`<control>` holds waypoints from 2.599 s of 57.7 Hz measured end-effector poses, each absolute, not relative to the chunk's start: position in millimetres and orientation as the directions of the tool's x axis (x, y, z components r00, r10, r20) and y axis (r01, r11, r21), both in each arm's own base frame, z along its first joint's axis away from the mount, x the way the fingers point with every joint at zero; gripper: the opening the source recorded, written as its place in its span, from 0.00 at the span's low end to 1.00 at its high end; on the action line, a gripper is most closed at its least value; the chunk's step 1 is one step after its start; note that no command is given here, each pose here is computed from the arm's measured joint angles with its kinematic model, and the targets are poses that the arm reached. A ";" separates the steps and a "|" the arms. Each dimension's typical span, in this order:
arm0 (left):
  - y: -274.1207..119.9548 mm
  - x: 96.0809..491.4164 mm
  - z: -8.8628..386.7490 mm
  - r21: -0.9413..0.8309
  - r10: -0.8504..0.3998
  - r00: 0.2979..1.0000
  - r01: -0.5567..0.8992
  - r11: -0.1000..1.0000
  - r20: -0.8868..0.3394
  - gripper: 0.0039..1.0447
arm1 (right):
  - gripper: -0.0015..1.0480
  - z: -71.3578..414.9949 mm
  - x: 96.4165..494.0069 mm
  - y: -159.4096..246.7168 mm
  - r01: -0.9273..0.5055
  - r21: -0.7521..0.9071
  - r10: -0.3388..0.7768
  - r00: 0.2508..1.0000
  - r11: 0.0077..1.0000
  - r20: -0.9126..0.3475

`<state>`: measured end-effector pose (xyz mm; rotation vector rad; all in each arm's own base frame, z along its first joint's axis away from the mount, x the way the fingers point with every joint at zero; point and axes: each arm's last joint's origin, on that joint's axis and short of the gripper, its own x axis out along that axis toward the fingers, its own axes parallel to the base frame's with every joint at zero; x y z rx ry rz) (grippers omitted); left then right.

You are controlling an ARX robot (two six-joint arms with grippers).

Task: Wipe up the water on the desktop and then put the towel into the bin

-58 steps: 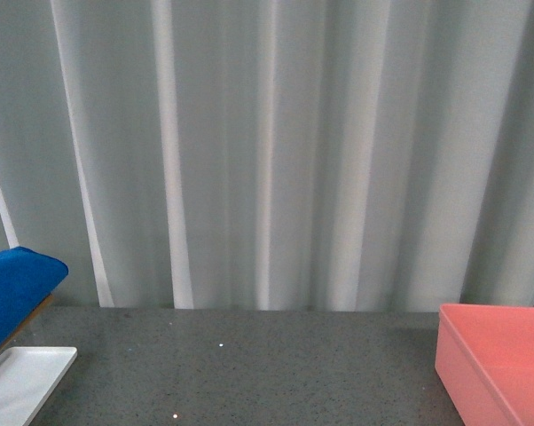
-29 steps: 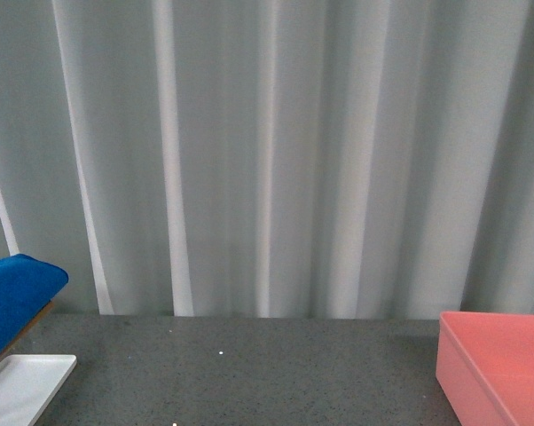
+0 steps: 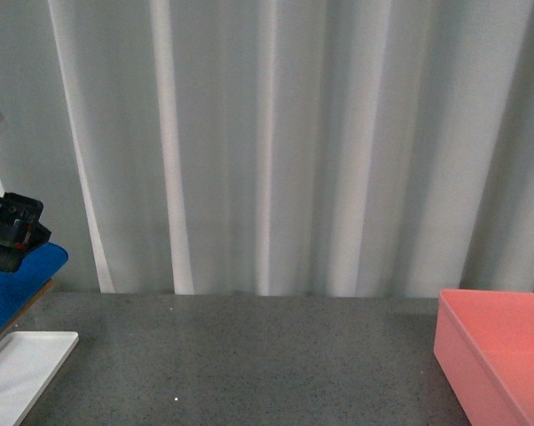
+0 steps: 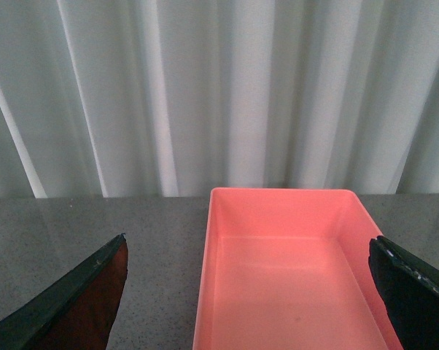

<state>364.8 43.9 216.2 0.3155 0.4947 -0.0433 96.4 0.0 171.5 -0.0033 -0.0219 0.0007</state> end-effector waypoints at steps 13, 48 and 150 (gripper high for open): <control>63.9 381.1 200.4 0.364 0.135 0.840 0.079 0.928 -0.526 0.94 | 0.93 171.5 96.4 0.0 -0.001 -0.003 0.001 1.000 1.000 0.022; 98.9 396.2 149.7 0.407 0.254 0.790 -0.007 0.914 -0.558 0.94 | 0.93 171.5 96.4 0.0 -0.001 -0.003 0.001 1.000 1.000 0.022; -134.1 306.2 235.7 -0.565 -0.682 0.731 0.571 0.596 0.019 0.05 | 0.93 170.3 126.7 -1.6 -0.252 0.255 0.332 0.878 0.933 -0.346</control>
